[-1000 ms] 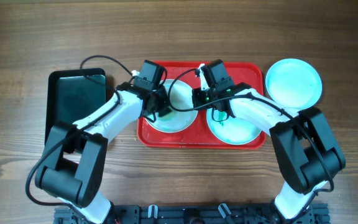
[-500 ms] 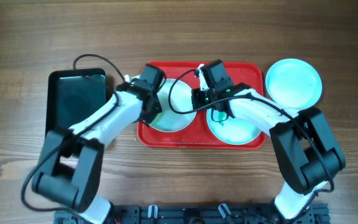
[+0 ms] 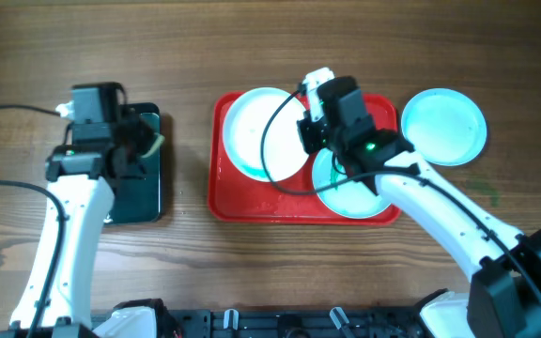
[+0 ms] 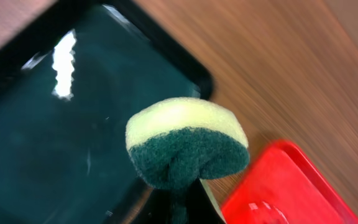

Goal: Clean dirty plates on tray and stack at the side
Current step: 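Lift the white plate with the right gripper onto the blue plate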

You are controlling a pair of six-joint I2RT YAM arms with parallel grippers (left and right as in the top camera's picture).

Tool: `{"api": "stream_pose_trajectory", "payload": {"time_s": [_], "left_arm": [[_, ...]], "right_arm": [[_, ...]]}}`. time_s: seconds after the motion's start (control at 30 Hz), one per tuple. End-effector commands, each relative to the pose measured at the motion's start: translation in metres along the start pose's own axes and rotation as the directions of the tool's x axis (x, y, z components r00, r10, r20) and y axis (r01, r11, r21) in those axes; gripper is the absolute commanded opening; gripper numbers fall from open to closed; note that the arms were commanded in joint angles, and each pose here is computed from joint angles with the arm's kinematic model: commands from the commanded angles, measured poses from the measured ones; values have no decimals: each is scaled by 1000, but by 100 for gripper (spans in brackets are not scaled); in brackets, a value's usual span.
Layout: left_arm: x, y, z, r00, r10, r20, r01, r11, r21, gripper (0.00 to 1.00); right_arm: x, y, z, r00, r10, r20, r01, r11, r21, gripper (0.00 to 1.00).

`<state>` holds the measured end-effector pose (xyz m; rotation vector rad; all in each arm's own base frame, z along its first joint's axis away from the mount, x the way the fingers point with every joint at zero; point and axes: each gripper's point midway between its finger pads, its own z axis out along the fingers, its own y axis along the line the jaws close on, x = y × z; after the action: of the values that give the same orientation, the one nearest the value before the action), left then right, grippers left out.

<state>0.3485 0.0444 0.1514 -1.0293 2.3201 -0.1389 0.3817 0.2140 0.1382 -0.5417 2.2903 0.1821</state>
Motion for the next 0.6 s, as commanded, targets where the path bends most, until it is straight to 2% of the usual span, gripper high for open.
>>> {"api": "stream_pose_trajectory", "payload": {"time_s": [0.0,0.03,0.1,0.23,0.3,0.4,0.47,0.57], "left_arm": [[-16,37,18,995,-98,-12,97,992,-85,4],[-18,47,23,992,-124,-22,121,987,-102,4],[-18,56,30,984,-168,-57,161,982,-98,4],[-20,62,31,980,-189,-58,182,978,-104,4],[-20,62,31,980,-189,-58,182,978,-104,4],[-20,62,31,980,-189,-58,182,978,-104,4],[-20,62,31,980,-189,-58,182,978,-104,4],[-20,62,31,980,-189,-58,182,978,-104,4]], "right_arm": [[-21,-4,-26,956,-294,18,275,910,309,4],[-27,-1,-36,933,-359,11,324,854,408,4],[-49,19,-68,853,-522,-13,429,686,588,4],[-78,56,-108,704,-706,-81,542,460,704,4],[-92,64,-127,678,-730,-89,529,400,748,4],[-96,63,-133,690,-719,-80,504,398,767,4],[-90,63,-127,711,-700,-60,485,426,764,4],[-80,49,-115,821,-564,90,309,571,760,4]]}}
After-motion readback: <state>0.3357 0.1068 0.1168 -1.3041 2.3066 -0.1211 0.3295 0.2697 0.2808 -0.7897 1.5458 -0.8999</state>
